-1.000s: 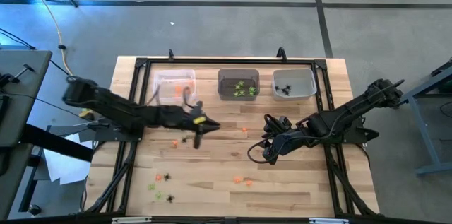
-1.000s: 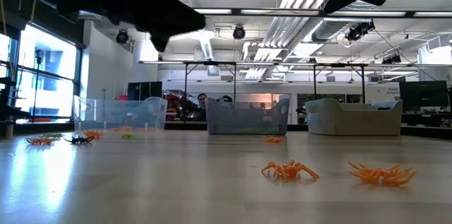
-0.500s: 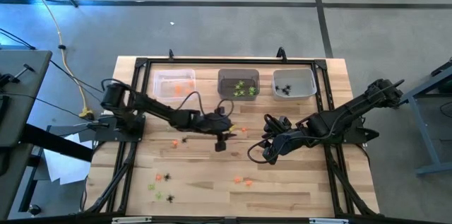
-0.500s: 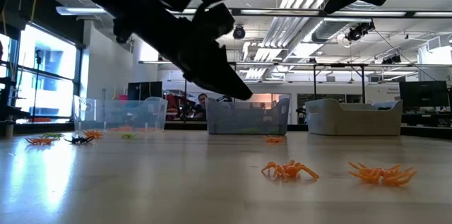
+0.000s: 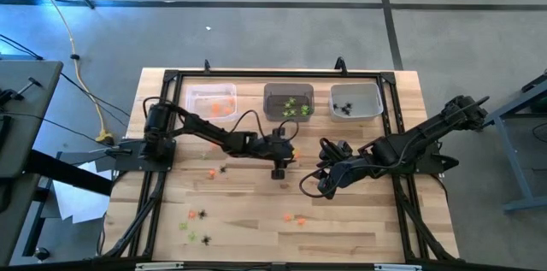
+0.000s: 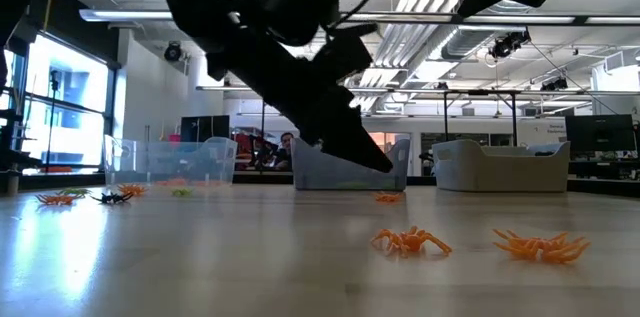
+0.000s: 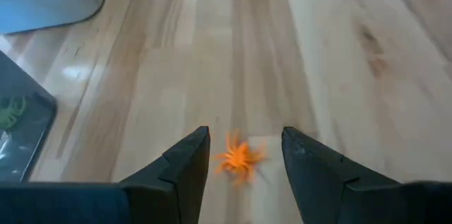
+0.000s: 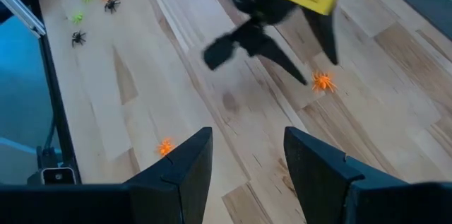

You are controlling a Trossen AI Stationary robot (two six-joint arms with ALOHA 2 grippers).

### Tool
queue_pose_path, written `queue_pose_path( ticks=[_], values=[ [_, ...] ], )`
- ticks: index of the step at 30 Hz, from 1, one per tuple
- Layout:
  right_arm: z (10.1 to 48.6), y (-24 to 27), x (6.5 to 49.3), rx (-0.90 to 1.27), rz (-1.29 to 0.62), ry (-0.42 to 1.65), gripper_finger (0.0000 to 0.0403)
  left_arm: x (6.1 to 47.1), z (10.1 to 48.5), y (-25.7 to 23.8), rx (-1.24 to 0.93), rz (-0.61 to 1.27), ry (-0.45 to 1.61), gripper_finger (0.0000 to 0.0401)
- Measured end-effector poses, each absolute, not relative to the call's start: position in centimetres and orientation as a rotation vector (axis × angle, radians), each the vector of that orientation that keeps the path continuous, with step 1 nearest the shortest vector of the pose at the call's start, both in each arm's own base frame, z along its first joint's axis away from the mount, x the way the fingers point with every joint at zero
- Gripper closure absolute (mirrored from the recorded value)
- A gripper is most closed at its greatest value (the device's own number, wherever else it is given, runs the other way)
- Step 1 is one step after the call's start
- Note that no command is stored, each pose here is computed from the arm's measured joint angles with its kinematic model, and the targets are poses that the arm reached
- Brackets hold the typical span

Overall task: Sort Halloween decoration
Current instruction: Put the orange spider toy into the transparent bin

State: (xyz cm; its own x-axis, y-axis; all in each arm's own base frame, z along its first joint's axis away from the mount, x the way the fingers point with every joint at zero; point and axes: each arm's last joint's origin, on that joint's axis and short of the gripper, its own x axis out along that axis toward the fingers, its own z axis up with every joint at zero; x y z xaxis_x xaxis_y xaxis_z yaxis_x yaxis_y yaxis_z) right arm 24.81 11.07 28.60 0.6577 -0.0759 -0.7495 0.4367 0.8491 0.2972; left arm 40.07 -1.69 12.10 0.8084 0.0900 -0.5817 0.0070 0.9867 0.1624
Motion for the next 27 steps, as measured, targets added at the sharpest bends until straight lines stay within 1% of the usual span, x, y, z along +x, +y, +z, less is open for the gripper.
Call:
queue_pose_path(
  ticks=[4, 12, 21, 27],
  values=[
    [28.6, 11.1, 24.8, 0.487, -0.303, 0.805, 0.0231, 40.9, 11.8, -0.8, 0.120, 0.050, 0.625, 0.0230],
    [28.7, 11.1, 24.9, 0.492, -0.299, 0.798, 0.0231, 40.8, 11.3, 0.7, 0.105, 0.068, 0.653, 0.0211],
    [28.7, 11.1, 24.9, 0.492, -0.298, 0.796, 0.0231, 40.8, 11.2, 1.7, 0.031, 0.071, 0.662, 0.0210],
    [28.7, 11.1, 24.9, 0.493, -0.298, 0.795, 0.0231, 40.9, 9.8, 1.6, -0.028, 0.071, 0.682, 0.0210]
  ],
)
